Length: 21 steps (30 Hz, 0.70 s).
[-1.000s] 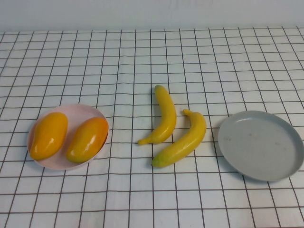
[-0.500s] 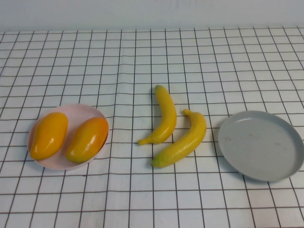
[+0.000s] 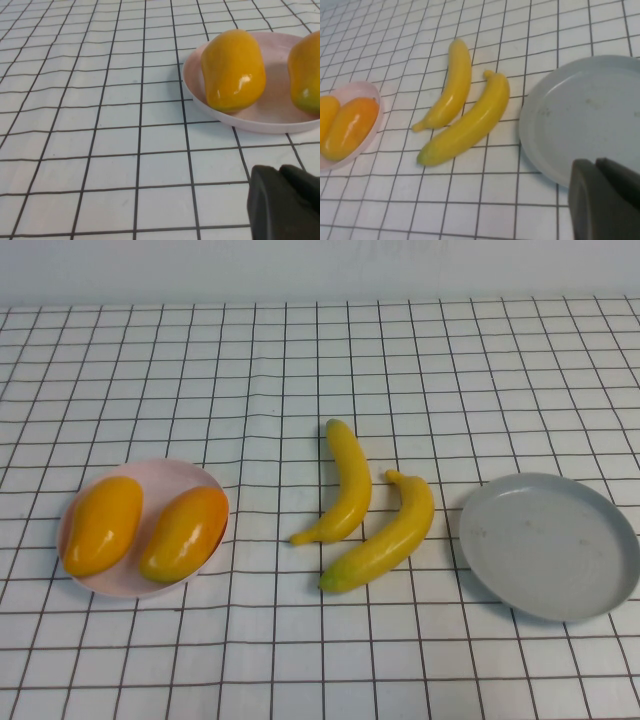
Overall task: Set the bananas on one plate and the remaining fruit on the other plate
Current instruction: Put another type of fruit in the right plate
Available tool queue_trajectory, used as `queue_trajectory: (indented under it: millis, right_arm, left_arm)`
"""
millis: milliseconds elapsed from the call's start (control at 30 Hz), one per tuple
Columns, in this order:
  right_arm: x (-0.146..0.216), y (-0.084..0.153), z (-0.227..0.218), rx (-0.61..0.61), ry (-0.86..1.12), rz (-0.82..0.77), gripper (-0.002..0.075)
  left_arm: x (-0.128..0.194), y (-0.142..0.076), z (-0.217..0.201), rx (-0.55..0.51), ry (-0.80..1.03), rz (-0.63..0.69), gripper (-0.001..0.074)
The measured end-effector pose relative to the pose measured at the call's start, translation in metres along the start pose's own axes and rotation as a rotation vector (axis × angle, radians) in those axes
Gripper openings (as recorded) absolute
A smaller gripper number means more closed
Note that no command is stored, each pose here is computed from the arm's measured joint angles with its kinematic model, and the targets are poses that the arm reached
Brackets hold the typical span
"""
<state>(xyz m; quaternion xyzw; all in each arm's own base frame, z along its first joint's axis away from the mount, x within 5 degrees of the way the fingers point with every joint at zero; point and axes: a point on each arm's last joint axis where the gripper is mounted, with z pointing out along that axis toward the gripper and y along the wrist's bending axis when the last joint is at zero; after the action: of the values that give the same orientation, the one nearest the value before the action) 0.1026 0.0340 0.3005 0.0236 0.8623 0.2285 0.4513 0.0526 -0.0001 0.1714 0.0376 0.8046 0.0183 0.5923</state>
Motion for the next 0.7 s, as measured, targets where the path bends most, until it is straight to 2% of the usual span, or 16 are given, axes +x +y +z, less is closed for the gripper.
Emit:
queue_trajectory:
  millis: [133, 400, 533, 700]
  right_arm:
    - [-0.025, 0.001, 0.021, -0.014, 0.081, 0.063, -0.0016]
    - [-0.063, 0.002, 0.076, -0.032, 0.447, -0.040, -0.0016]
    - [-0.074, 0.012, 0.105, 0.092, 0.599, -0.166, -0.0016]
    - [-0.086, 0.040, 0.139, 0.201, 0.652, -0.298, -0.0016]
  left_arm:
    - [0.000, 0.000, 0.000, 0.000, 0.000, 0.000, -0.0001]
    - [0.000, 0.000, 0.000, 0.000, 0.000, 0.000, -0.0002]
    - [0.000, 0.000, 0.000, 0.000, 0.000, 0.000, -0.0002]
    - [0.000, 0.000, 0.000, 0.000, 0.002, 0.000, -0.0002]
